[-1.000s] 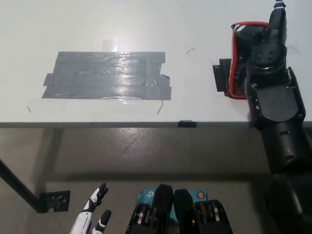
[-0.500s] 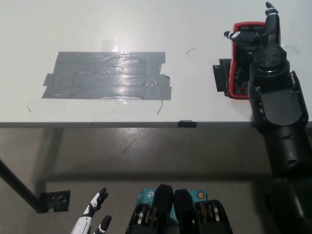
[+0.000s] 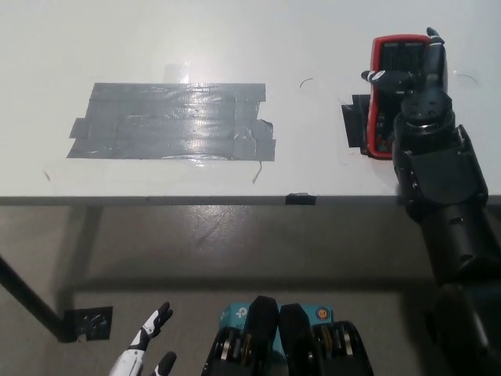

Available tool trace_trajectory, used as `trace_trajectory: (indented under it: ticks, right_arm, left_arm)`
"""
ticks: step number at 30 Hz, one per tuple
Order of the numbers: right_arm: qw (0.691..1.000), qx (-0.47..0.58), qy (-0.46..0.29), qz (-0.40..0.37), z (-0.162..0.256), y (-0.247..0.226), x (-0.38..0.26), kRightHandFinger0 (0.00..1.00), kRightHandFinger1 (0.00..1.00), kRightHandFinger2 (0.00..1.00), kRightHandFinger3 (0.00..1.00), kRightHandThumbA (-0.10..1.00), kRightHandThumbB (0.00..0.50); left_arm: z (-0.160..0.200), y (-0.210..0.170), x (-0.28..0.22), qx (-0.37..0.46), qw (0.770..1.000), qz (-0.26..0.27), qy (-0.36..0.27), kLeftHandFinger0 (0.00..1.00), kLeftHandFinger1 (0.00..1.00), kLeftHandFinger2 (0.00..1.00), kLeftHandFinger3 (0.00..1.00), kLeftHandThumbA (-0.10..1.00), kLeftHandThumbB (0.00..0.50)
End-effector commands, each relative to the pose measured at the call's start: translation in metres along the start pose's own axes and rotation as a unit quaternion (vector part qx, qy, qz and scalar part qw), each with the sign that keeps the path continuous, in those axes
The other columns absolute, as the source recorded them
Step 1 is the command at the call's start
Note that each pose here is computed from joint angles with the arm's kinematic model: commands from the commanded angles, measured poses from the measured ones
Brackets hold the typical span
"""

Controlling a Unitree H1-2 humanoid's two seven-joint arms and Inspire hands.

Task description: The robot first picks the multimeter with right hand and then unfolds the black stand on the back of it using left hand

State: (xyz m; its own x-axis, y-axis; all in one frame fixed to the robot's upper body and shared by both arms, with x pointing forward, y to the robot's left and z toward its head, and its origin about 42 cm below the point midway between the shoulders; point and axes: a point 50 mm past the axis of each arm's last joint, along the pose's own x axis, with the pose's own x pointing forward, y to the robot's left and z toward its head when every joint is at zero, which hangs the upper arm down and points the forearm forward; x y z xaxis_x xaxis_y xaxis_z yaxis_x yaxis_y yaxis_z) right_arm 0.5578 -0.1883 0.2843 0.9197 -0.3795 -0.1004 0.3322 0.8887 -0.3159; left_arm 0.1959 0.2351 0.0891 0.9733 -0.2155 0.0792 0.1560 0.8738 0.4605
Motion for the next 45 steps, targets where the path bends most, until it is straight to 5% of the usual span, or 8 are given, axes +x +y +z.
trace_trajectory:
  ticks: [1, 13, 27, 30, 33, 37, 42, 45]
  right_arm:
    - [0.997, 0.036, -0.066, -0.02, 0.048, 0.001, 0.0, 1.0, 1.0, 1.0, 1.0, 0.95, 0.5]
    - [0.996, -0.026, -0.071, -0.04, 0.061, 0.01, 0.001, 1.0, 1.0, 1.0, 1.0, 0.91, 0.5]
    - [0.946, -0.248, -0.146, -0.147, 0.021, 0.013, 0.008, 0.87, 0.71, 0.71, 1.0, -0.02, 0.379]
    - [0.949, -0.241, -0.145, -0.144, 0.015, 0.011, 0.01, 0.92, 0.8, 0.74, 0.75, -0.1, 0.35]
    - [0.947, -0.249, -0.139, -0.148, 0.005, 0.008, 0.012, 0.61, 0.51, 0.54, 0.62, -0.1, 0.297]
    - [0.955, -0.231, -0.129, -0.132, 0.006, 0.006, 0.014, 0.56, 0.47, 0.5, 0.79, -0.1, 0.26]
    - [0.97, -0.116, -0.168, -0.131, 0.015, 0.007, 0.01, 0.38, 0.32, 0.34, 0.57, -0.1, 0.309]
    - [0.974, -0.024, -0.183, -0.129, 0.037, 0.007, 0.005, 0.0, 0.06, 0.27, 0.94, -0.1, 0.273]
  left_arm:
    - [0.007, 0.003, -0.001, 0.004, 0.999, -0.015, -0.037, 1.0, 1.0, 0.99, 1.0, 1.0, 0.003]
    - [0.011, 0.005, 0.004, 0.007, 0.998, -0.025, -0.062, 1.0, 1.0, 0.98, 1.0, 1.0, 0.0]
    - [0.007, 0.005, 0.001, 0.015, 0.998, -0.028, -0.063, 1.0, 1.0, 0.92, 1.0, 1.0, 0.0]
    - [0.008, 0.007, 0.002, 0.018, 0.997, -0.027, -0.065, 1.0, 1.0, 0.9, 1.0, 1.0, 0.0]
    - [0.008, 0.008, 0.005, 0.019, 0.997, -0.027, -0.074, 1.0, 0.97, 0.86, 1.0, 1.0, 0.0]
    - [0.01, 0.01, 0.006, 0.03, 0.996, -0.03, -0.073, 1.0, 0.97, 0.85, 1.0, 1.0, 0.0]
    - [0.009, 0.01, 0.003, 0.031, 0.997, -0.027, -0.07, 1.0, 0.92, 0.82, 1.0, 1.0, 0.0]
    - [0.009, 0.011, 0.002, 0.039, 0.996, -0.029, -0.071, 1.0, 0.9, 0.82, 1.0, 1.0, 0.0]
